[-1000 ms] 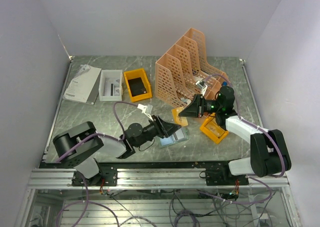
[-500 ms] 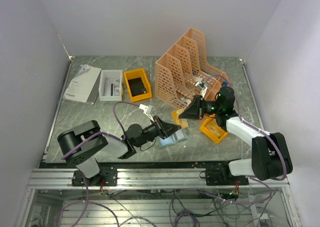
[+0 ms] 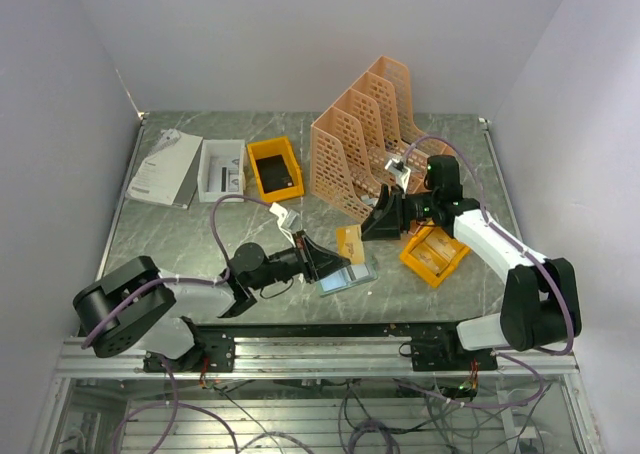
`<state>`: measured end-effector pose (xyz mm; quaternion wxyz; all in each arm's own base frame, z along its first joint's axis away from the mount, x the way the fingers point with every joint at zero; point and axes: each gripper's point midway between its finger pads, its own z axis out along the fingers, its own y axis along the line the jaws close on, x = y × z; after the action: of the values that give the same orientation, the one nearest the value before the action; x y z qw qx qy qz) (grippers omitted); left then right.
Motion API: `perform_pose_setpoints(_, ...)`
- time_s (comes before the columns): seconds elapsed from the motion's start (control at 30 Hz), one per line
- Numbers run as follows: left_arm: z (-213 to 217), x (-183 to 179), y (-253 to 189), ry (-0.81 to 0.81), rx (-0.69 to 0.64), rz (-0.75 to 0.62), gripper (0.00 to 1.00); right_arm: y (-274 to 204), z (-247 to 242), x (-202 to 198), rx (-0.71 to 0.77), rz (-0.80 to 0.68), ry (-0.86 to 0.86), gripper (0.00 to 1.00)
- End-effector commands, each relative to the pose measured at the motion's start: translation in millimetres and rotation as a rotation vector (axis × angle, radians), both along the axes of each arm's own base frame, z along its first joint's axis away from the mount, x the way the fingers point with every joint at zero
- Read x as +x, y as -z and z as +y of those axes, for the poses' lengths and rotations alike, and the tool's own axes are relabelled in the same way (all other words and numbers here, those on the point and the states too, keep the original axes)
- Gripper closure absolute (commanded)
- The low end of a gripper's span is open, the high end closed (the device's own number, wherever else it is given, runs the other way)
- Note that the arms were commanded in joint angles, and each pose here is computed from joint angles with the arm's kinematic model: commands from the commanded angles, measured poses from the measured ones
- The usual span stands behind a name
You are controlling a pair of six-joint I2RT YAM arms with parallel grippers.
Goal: Put the credit cards into the card holder
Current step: Pick up the credit card from the storage box.
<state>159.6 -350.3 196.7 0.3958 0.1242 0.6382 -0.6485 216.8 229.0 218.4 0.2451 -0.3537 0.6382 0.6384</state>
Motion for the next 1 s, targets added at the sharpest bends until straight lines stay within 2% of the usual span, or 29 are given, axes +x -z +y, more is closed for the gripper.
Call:
perform_pose_setpoints(0.0,-1.8,-13.5,1.3,0.084,0.050,-0.082,0.93,0.3,-0.7,-11.8,0.028,0.045,-0.043,0.57)
perform_pose_setpoints(0.23,-8.1,-10.9,3.2,0.101,0.058,-0.087,0.93,-5.0,1.0,-19.7,0.031,0.044,-0.061,0.60)
perform_pose_setpoints(0.53,-11.9,-9.0,2.1,0.105,0.037,-0.084,0.93,-4.5,3.9,-25.0,0.037,0.077,-0.096,0.89)
perform_pose_setpoints(0.97,-9.2,-7.7,-0.7,0.088,0.022,-0.086,0.93,1.5,3.7,-27.7,0.029,0.097,-0.086,0.80)
